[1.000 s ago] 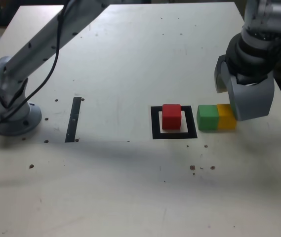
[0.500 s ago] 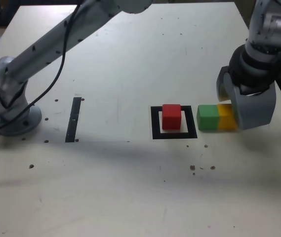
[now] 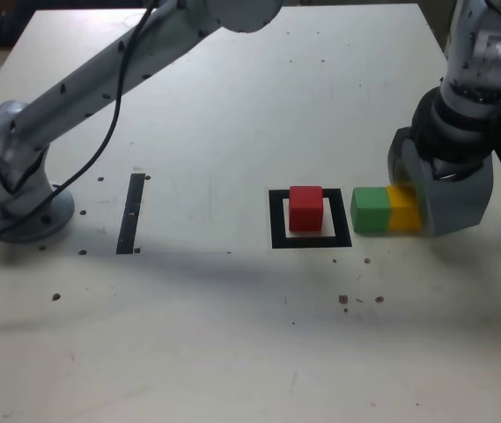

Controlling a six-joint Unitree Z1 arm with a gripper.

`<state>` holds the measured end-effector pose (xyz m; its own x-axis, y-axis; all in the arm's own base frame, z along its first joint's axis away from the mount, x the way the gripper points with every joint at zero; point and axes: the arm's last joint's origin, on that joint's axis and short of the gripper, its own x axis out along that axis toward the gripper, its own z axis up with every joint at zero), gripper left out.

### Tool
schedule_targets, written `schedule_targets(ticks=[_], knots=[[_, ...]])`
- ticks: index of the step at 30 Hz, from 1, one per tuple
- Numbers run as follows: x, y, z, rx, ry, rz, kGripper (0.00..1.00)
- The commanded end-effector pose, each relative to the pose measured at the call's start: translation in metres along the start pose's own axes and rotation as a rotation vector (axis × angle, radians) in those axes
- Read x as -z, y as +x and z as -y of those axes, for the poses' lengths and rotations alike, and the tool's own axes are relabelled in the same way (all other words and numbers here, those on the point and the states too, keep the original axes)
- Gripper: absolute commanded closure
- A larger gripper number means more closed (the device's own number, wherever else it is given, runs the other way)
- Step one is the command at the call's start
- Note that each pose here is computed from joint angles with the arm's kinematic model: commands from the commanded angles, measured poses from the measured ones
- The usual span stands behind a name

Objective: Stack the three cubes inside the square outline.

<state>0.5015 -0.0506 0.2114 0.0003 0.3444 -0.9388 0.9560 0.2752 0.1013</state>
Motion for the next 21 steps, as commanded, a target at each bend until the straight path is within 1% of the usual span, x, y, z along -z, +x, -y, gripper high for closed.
schedule_targets(ticks=[1, 5, 9, 16, 21], knots=[[-0.0025, 0.0021, 0.0001, 0.006, 0.004, 0.001, 0.39], [-0.0043, 0.0038, 0.0008, 0.013, 0.015, 0.002, 0.56], [-0.0052, 0.0051, 0.0012, 0.016, 0.020, -0.002, 0.65], [-0.0064, 0.0061, 0.0016, 0.015, 0.026, -0.016, 0.69], [-0.0064, 0.0061, 0.0017, 0.016, 0.026, -0.018, 0.69]])
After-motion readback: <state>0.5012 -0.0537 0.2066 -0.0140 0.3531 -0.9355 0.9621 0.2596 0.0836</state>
